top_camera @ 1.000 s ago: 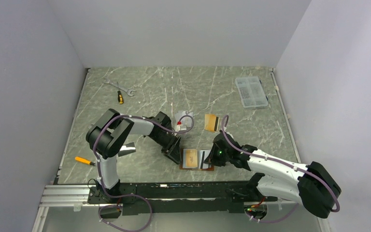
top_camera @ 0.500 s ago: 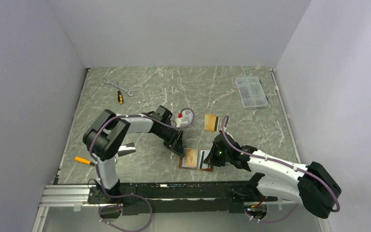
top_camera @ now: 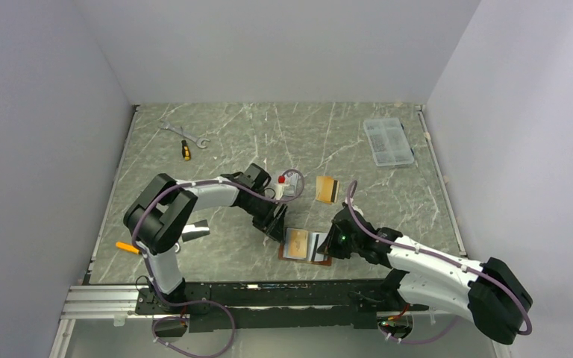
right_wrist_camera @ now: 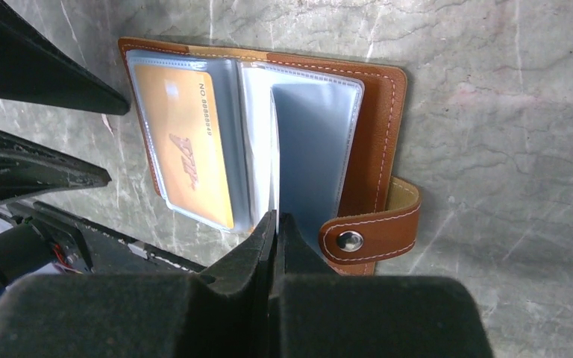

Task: Put the credit cards into the card holder
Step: Turn over the card slot in the card holder.

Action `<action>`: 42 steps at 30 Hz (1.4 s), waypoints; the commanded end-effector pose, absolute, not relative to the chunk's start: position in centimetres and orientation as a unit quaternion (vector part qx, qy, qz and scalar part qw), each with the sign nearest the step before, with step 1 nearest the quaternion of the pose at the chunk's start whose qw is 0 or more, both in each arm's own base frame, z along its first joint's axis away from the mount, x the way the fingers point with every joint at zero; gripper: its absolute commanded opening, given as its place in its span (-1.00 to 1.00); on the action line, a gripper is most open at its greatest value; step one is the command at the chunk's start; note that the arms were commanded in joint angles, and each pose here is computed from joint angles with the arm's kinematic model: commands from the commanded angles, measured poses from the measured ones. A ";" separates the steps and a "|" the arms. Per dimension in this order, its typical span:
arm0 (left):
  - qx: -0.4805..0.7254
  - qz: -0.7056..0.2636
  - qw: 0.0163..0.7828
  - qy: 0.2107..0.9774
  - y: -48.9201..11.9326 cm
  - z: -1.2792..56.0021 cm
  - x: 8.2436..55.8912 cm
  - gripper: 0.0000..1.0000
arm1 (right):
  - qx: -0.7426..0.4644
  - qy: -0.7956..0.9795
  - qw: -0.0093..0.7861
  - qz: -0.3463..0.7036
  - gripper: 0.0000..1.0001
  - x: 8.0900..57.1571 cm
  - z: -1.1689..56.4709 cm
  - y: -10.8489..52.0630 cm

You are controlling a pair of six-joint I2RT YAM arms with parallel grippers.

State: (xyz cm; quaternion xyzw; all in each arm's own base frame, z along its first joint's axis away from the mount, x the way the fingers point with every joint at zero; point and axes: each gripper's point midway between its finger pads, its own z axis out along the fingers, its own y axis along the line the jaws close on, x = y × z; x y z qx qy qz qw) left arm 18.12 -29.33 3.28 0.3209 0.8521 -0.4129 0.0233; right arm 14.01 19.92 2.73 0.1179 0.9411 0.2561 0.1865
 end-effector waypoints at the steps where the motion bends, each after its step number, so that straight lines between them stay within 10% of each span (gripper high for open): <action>1: 0.314 -0.406 0.007 0.858 -29.7 1.8 17.4 0.26 | 0.122 0.965 0.158 0.169 -1.00 11.5 -0.6 15.9; 27: 0.304 -0.645 0.003 0.702 -34.4 10.6 16.2 0.21 | 0.115 0.967 0.150 0.170 -1.00 11.3 -1.6 16.1; 42: 0.307 -0.617 0.019 0.724 -34.4 8.9 16.9 0.14 | 0.116 0.966 0.154 0.175 -1.00 11.5 -1.3 16.3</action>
